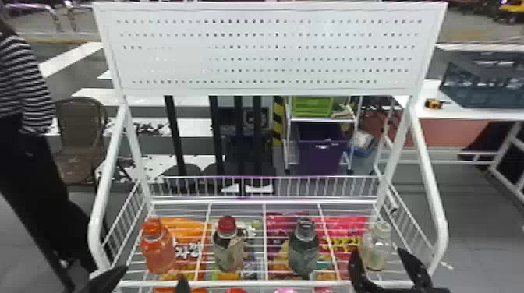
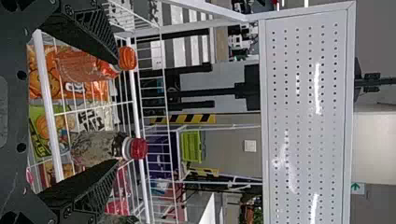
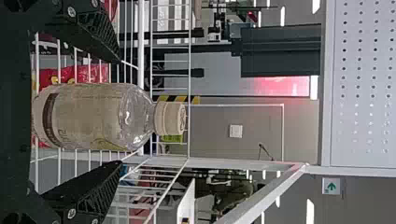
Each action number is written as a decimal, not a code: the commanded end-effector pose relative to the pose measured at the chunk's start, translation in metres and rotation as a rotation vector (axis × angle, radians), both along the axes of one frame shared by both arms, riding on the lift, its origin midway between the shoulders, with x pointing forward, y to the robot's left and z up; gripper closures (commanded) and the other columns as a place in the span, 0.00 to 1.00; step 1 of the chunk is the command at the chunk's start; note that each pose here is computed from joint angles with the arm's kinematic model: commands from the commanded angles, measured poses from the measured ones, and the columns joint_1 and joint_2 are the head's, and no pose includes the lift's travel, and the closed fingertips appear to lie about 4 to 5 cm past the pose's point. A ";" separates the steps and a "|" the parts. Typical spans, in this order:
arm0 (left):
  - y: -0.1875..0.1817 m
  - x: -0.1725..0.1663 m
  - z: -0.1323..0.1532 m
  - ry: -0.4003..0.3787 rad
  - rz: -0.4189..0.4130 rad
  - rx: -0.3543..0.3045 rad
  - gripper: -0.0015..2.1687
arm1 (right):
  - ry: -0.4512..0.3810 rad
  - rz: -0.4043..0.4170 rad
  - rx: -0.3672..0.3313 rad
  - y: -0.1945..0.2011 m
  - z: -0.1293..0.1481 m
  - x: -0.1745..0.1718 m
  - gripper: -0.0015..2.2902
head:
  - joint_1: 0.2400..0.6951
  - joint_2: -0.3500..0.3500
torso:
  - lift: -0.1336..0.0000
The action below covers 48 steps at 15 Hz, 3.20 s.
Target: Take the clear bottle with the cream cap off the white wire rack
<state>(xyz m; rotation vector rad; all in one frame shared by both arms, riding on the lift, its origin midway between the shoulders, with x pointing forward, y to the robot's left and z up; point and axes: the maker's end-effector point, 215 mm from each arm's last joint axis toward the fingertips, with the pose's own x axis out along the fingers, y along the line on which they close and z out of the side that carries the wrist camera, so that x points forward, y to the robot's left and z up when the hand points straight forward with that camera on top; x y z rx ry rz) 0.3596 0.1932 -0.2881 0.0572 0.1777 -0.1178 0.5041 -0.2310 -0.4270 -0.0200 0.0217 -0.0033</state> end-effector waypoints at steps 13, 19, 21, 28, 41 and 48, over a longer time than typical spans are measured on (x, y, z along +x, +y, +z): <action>-0.012 -0.003 -0.010 0.017 -0.016 -0.009 0.06 | 0.036 -0.004 0.013 -0.002 0.009 0.010 0.82 | 0.57 0.50 | 1.00; -0.010 -0.002 -0.005 -0.004 -0.014 -0.008 0.06 | 0.045 0.022 0.014 -0.008 0.064 -0.054 0.81 | 0.57 0.50 | 1.00; -0.008 0.000 0.000 -0.019 -0.010 -0.008 0.06 | 0.031 0.042 0.015 -0.007 0.082 -0.079 0.81 | 0.57 0.50 | 1.00; 0.003 0.003 0.012 -0.052 0.011 -0.001 0.06 | 0.016 0.111 -0.001 -0.002 0.122 -0.140 0.81 | 0.57 0.50 | 1.00; 0.010 0.004 0.018 -0.076 0.029 -0.008 0.06 | -0.062 0.067 0.033 -0.009 0.152 -0.154 0.81 | 0.57 0.50 | 1.00; 0.009 0.005 0.018 -0.074 0.028 -0.014 0.06 | -0.046 0.065 0.026 -0.010 0.146 -0.151 0.81 | 0.57 0.50 | 1.00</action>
